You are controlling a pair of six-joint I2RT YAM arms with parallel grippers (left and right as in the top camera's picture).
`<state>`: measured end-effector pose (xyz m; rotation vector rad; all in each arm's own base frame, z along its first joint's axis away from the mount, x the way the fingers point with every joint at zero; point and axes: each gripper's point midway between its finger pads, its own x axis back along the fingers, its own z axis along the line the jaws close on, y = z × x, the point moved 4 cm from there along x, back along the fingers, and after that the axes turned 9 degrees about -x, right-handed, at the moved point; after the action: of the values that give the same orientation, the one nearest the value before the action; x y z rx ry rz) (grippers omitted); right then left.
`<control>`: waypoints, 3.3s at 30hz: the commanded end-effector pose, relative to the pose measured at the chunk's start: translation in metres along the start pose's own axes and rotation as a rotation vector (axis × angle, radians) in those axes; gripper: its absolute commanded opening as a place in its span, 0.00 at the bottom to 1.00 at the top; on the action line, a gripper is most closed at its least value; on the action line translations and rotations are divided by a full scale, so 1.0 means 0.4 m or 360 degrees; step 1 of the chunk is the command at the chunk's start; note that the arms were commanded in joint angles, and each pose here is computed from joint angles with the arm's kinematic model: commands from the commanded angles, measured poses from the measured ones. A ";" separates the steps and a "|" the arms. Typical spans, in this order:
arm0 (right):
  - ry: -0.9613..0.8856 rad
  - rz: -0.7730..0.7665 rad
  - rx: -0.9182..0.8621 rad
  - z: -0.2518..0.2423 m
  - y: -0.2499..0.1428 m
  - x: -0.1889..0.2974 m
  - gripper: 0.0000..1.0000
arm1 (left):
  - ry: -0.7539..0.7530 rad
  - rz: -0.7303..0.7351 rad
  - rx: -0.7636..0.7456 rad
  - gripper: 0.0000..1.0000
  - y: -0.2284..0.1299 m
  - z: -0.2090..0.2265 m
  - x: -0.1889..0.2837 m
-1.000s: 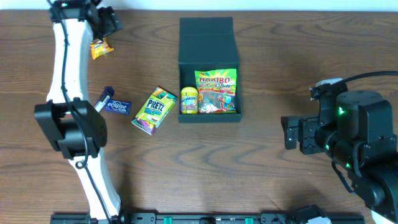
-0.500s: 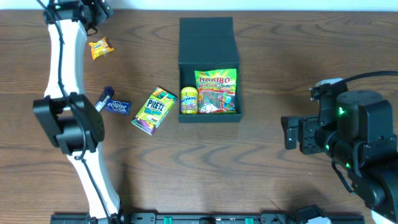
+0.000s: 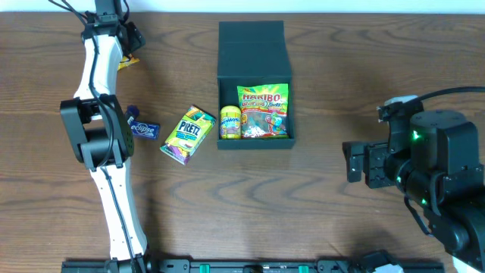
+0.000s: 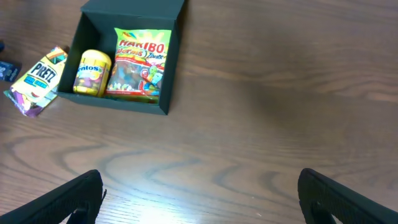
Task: Pack container
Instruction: 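Lower the left gripper onto the small orange candy packet and grasp it, then carry the orange packet right and drop it into the black box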
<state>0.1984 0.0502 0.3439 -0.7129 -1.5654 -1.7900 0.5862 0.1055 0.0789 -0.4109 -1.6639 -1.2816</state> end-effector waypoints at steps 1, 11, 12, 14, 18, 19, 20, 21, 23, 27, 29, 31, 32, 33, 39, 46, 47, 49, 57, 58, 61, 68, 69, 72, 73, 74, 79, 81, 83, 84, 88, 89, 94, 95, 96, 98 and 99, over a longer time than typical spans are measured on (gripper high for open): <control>-0.0018 -0.0007 0.0011 -0.007 0.000 0.002 0.99 | 0.0070 0.0032 -0.0002 0.95 -0.027 0.013 -0.051; -0.0018 -0.0007 0.0011 -0.007 0.000 0.002 0.99 | 0.0008 0.0094 0.0002 0.98 -0.052 0.020 -0.092; -0.0018 -0.0007 0.0011 -0.007 0.000 0.002 0.99 | 0.0007 0.0094 -0.0010 1.00 -0.052 0.020 -0.092; -0.0018 -0.0007 0.0012 -0.007 0.000 0.002 0.99 | 0.0006 0.0106 -0.0047 0.86 -0.056 0.020 -0.092; -0.0018 -0.0007 0.0011 -0.007 0.000 0.002 0.99 | 0.0016 0.0148 -0.0104 0.70 -0.069 0.024 -0.091; -0.0018 -0.0007 0.0011 -0.007 0.000 0.002 0.99 | 0.0019 0.0159 -0.0107 0.69 -0.072 0.025 -0.090; -0.0018 -0.0007 0.0012 -0.007 0.000 0.002 0.99 | 0.0022 0.0173 -0.0109 0.66 -0.077 0.027 -0.090; -0.0018 -0.0007 0.0011 -0.007 0.000 0.002 0.99 | 0.0023 0.0178 -0.0109 0.63 -0.078 0.027 -0.088; -0.0018 -0.0007 0.0012 -0.007 0.000 0.002 0.99 | 0.0023 0.0176 -0.0110 0.59 -0.074 0.028 -0.081; -0.0017 -0.0007 0.0011 -0.007 0.000 0.002 0.99 | 0.0005 0.0115 -0.0102 0.57 -0.038 0.022 -0.037; -0.0018 -0.0007 0.0011 -0.007 0.000 0.002 0.99 | -0.0009 0.0067 -0.0098 0.56 -0.010 0.021 -0.004; -0.0018 -0.0007 0.0011 -0.007 0.000 0.002 0.99 | -0.0018 0.0037 -0.0106 0.54 0.008 0.021 0.021; -0.0017 -0.0007 0.0011 -0.007 0.000 0.002 0.99 | -0.0021 0.0022 -0.0107 0.54 0.017 0.020 0.038; -0.0017 -0.0007 0.0012 -0.007 0.000 0.002 0.99 | -0.0026 0.0012 -0.0112 0.53 0.024 0.019 0.052; -0.0017 -0.0007 0.0012 -0.007 0.000 0.002 0.99 | -0.0124 -0.0069 -0.0197 0.52 0.064 -0.022 0.166; -0.0018 -0.0007 0.0011 -0.007 0.000 0.002 0.99 | -0.0366 -0.0065 -0.0416 0.50 0.013 -0.205 0.359; -0.0018 -0.0007 0.0011 -0.007 0.000 0.002 0.99 | -0.0386 -0.0058 -0.0443 0.50 0.001 -0.225 0.377; -0.0018 -0.0007 0.0012 -0.007 0.000 0.002 0.99 | -0.0442 -0.0013 -0.0546 0.50 -0.053 -0.295 0.435; -0.0018 -0.0006 0.0011 -0.007 0.000 0.002 0.99 | -0.0624 0.0428 -0.0677 0.53 -0.320 -0.470 0.570; -0.0018 -0.0007 0.0011 -0.007 0.000 0.002 0.99 | -0.0638 0.0453 -0.0695 0.52 -0.337 -0.479 0.578; -0.0018 -0.0007 0.0011 -0.007 0.000 0.002 0.99 | -0.0658 0.0484 -0.0771 0.52 -0.383 -0.511 0.605; -0.0018 -0.0007 0.0011 -0.007 0.000 0.002 0.99 | -0.0623 0.0584 -0.0780 0.52 -0.453 -0.532 0.598; -0.0018 -0.0007 0.0011 -0.007 0.000 0.002 0.99 | -0.0614 0.0602 -0.0774 0.52 -0.459 -0.530 0.593; -0.0018 -0.0007 0.0011 -0.007 0.000 0.002 0.99 | -0.0583 0.0619 -0.0759 0.52 -0.472 -0.525 0.572; -0.0018 -0.0007 0.0011 -0.007 0.000 0.002 0.99 | -0.0579 0.0620 -0.0758 0.52 -0.475 -0.525 0.565; -0.0018 -0.0007 0.0011 -0.007 0.000 0.002 0.99 | -0.0576 0.0622 -0.0757 0.52 -0.478 -0.524 0.558; -0.0018 -0.0007 0.0012 -0.007 0.000 0.002 0.99 | -0.0550 0.0651 -0.0760 0.52 -0.502 -0.518 0.530; -0.0018 -0.0007 0.0011 -0.007 0.000 0.002 0.99 | -0.0530 0.0645 -0.0761 0.51 -0.503 -0.514 0.521; -0.0018 -0.0007 0.0011 -0.007 0.000 0.002 0.99 | -0.0499 0.0624 -0.0763 0.52 -0.498 -0.508 0.516; -0.0018 -0.0007 0.0011 -0.007 0.000 0.002 0.99 | -0.0496 0.0620 -0.0760 0.52 -0.495 -0.507 0.514; -0.0018 -0.0007 0.0011 -0.007 0.000 0.002 0.99 | -0.0494 0.0620 -0.0752 0.74 -0.491 -0.503 0.512; -0.0018 -0.0006 0.0011 -0.007 0.000 0.002 0.99 | -0.0493 0.0620 -0.0750 0.79 -0.490 -0.502 0.511; -0.0018 -0.0007 0.0011 -0.007 0.000 0.002 0.99 | -0.0549 0.0645 -0.0739 0.75 -0.491 -0.508 0.525; -0.0018 -0.0007 0.0011 -0.007 0.000 0.002 0.99 | -0.0550 0.0631 -0.0745 0.75 -0.486 -0.507 0.529; -0.0018 -0.0007 0.0011 -0.007 0.000 0.002 0.99 | -0.0558 0.0608 -0.0752 0.75 -0.476 -0.505 0.539; -0.0018 -0.0007 0.0011 -0.007 0.000 0.002 0.99 | -0.0541 0.0550 -0.0741 0.75 -0.449 -0.493 0.558; -0.0018 -0.0007 0.0012 -0.007 0.000 0.002 0.99 | -0.0513 0.0506 -0.0733 0.75 -0.430 -0.480 0.570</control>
<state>0.1983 0.0502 0.3439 -0.7134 -1.5649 -1.7900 0.4390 -0.2072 0.1368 -1.2342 -1.4174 -1.3387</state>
